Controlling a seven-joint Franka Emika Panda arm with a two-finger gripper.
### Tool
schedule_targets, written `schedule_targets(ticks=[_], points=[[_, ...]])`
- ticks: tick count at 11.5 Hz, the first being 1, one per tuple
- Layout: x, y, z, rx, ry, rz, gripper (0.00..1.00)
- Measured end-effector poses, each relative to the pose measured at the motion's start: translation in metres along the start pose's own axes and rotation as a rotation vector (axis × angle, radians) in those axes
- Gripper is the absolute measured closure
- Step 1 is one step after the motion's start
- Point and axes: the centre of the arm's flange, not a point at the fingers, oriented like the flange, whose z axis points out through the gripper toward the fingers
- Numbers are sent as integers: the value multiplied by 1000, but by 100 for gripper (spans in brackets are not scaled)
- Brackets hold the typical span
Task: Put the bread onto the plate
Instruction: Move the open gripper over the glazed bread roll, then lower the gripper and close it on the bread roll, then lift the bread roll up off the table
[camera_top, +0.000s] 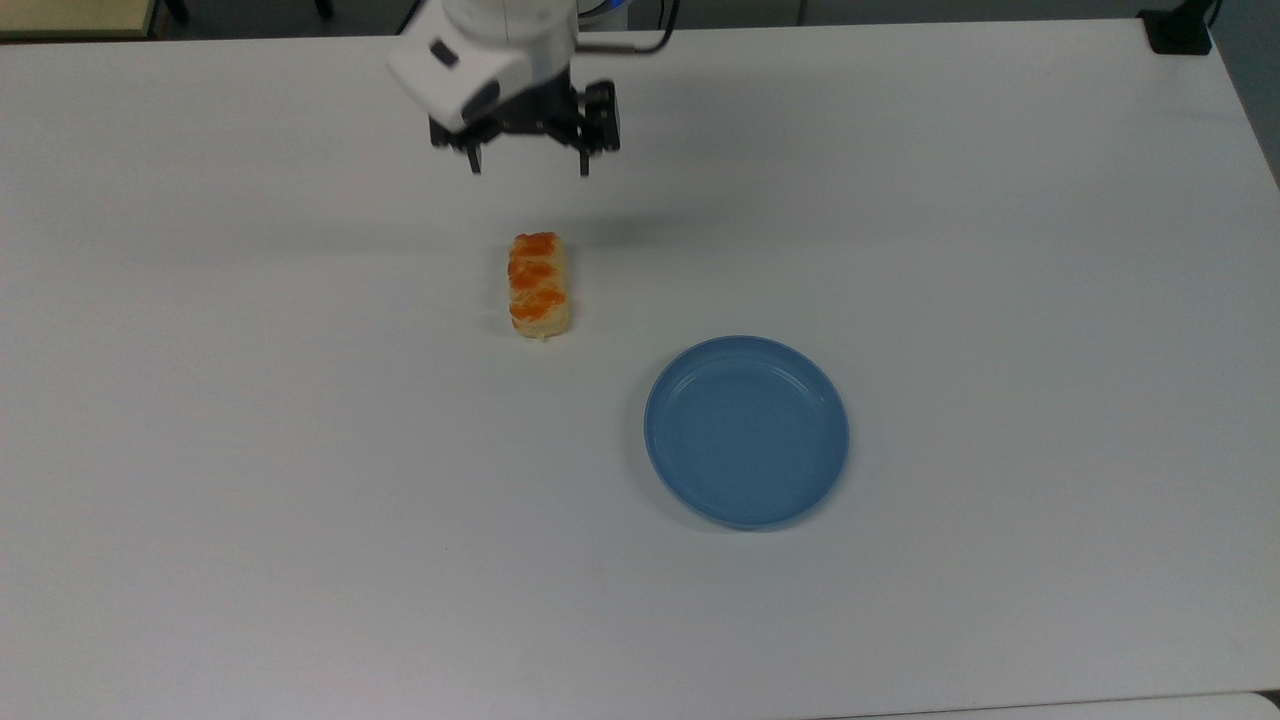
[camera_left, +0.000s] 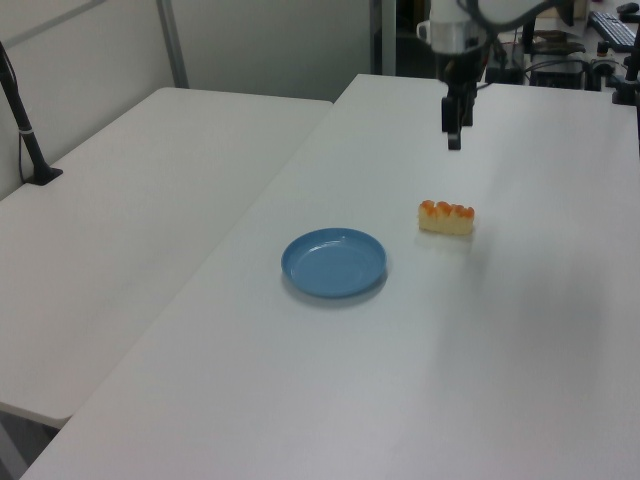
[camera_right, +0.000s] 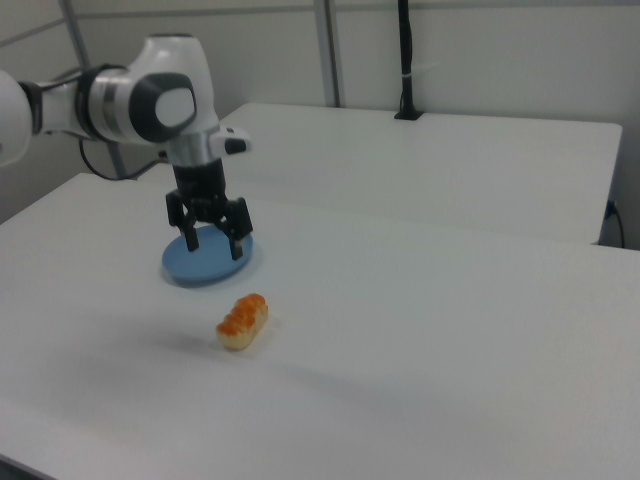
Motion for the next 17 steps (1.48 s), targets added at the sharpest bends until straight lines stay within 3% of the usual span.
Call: schedule_targets(ticks=[6, 8, 9, 11, 12, 15, 17], points=[[39, -5, 136, -72, -29, -116, 0], [40, -14, 159, -75, -52, -133, 4], [40, -16, 162, -76, -58, -137, 13], [41, -16, 161, -76, -54, -137, 48], [42, -16, 158, -76, -47, -135, 60], [44, -12, 112, -78, 25, -125, 61], [32, -4, 60, -81, 9, -113, 61]])
